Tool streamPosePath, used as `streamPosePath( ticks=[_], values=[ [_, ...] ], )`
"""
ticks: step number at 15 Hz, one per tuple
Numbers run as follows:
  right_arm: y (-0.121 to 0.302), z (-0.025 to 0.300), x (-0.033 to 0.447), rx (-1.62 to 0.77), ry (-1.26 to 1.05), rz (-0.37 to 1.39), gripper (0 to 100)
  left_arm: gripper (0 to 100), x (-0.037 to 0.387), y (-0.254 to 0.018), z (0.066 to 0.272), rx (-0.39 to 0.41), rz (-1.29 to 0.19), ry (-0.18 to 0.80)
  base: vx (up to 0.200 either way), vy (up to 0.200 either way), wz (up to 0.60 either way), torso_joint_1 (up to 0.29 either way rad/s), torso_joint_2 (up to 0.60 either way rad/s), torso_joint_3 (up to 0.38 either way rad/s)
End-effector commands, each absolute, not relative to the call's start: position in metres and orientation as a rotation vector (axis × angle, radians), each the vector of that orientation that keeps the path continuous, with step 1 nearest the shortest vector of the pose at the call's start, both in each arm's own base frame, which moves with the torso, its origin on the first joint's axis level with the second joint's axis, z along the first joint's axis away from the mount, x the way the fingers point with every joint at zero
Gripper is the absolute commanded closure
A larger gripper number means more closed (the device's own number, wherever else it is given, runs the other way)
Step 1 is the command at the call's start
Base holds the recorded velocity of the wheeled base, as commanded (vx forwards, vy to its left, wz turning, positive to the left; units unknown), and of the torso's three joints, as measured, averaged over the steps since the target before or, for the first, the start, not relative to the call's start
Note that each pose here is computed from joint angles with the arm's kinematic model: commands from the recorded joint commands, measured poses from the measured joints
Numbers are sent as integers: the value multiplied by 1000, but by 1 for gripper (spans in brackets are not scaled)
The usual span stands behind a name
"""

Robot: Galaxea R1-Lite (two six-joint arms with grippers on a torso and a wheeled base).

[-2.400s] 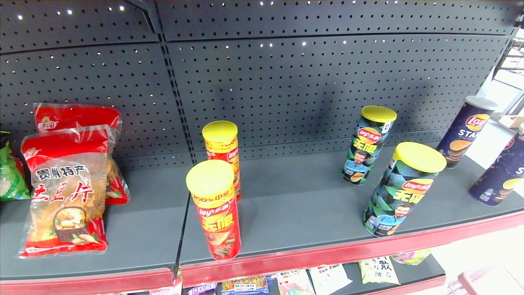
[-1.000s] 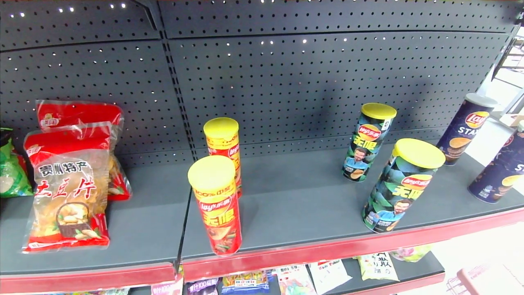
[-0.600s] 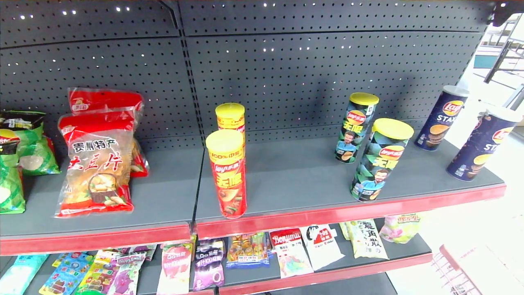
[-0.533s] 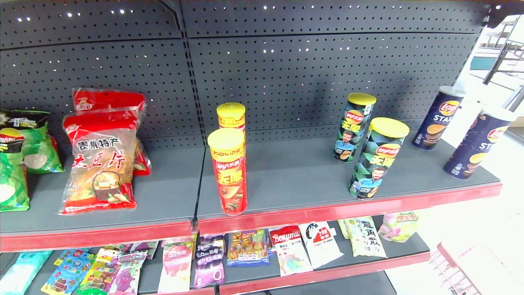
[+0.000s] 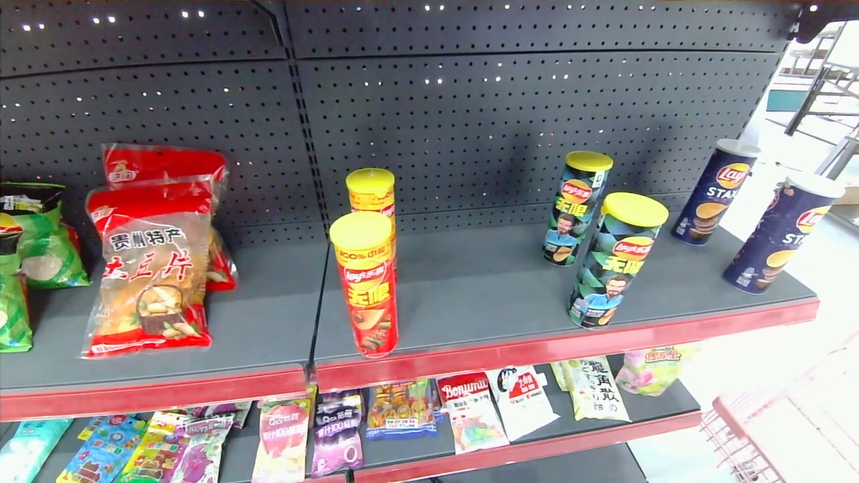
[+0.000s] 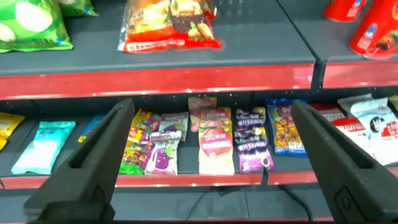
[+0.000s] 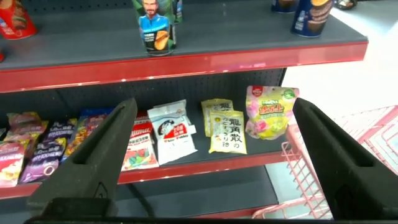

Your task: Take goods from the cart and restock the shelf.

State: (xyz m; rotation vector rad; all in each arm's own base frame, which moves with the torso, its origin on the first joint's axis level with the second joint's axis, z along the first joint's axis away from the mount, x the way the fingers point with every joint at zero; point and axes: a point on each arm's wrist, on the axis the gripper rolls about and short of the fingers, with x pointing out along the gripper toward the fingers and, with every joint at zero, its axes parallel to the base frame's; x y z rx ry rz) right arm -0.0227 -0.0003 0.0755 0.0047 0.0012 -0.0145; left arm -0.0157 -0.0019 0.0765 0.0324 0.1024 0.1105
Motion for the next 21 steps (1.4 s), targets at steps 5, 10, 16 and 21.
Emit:
streamPosePath(
  ticks=[5, 10, 16, 21],
  values=[
    [0, 75, -23, 6, 0, -14, 0, 0, -15, -2, 77, 32, 111, 105, 0, -200, 0, 2, 2, 0],
    [0, 75, -23, 3, 0, -14, 0, 0, -15, -2, 77, 32, 111, 105, 0, -200, 0, 2, 2, 0],
    [0, 75, -23, 3, 0, -18, 0, 0, -15, -2, 77, 32, 108, 106, 0, -200, 0, 3, 0, 2],
    [0, 75, -23, 3, 0, -20, 0, 0, -15, -2, 77, 32, 110, 106, 0, 0, 240, 1, 1, 1]
  ],
)
